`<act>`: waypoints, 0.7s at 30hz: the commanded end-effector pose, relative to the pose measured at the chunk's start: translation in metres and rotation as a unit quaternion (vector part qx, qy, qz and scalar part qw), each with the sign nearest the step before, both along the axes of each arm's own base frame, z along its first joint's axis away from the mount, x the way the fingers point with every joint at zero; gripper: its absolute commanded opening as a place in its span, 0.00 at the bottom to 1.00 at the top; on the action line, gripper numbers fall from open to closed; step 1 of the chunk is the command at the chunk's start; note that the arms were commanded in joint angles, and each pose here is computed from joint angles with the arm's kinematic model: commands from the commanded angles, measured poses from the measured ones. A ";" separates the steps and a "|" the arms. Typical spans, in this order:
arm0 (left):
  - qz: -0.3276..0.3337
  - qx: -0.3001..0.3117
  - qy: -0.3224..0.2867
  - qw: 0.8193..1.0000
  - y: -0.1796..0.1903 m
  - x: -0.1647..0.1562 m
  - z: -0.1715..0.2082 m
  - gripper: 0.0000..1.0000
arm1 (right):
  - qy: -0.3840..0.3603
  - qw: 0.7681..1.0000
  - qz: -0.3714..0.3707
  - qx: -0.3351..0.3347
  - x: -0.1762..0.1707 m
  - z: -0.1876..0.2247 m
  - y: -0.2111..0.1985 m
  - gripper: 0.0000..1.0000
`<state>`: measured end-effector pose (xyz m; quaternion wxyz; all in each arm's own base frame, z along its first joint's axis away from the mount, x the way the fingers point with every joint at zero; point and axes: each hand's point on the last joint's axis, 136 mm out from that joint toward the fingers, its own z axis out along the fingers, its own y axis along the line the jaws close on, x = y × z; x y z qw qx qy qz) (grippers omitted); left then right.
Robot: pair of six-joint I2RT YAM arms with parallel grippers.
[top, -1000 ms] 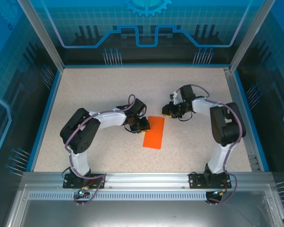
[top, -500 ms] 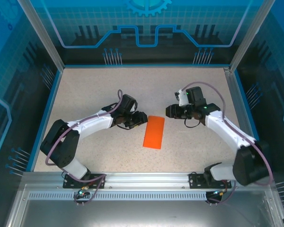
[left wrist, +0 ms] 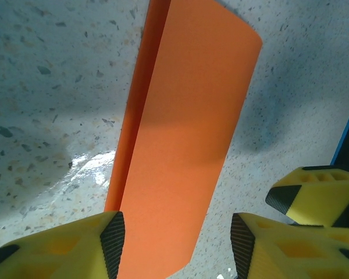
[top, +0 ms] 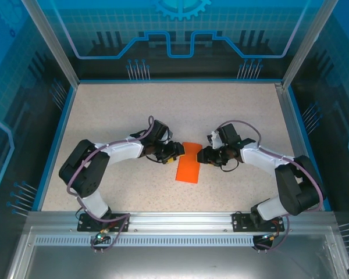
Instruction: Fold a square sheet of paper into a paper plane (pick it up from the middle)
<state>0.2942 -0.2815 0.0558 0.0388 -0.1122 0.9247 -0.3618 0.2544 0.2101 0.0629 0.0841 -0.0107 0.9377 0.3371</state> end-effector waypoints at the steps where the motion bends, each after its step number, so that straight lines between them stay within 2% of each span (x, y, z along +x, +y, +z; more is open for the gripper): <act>1: -0.016 -0.011 0.015 1.000 -0.007 -0.006 -0.005 0.53 | 0.002 1.000 -0.002 -0.002 -0.002 -0.007 0.004 0.46; 12: -0.057 0.013 0.030 0.998 -0.022 -0.013 -0.022 0.48 | 0.001 1.000 0.001 0.007 -0.001 -0.009 0.008 0.47; 21: -0.053 0.015 0.029 0.998 -0.020 -0.013 -0.022 0.45 | 0.005 1.000 0.002 0.008 -0.002 -0.012 0.008 0.47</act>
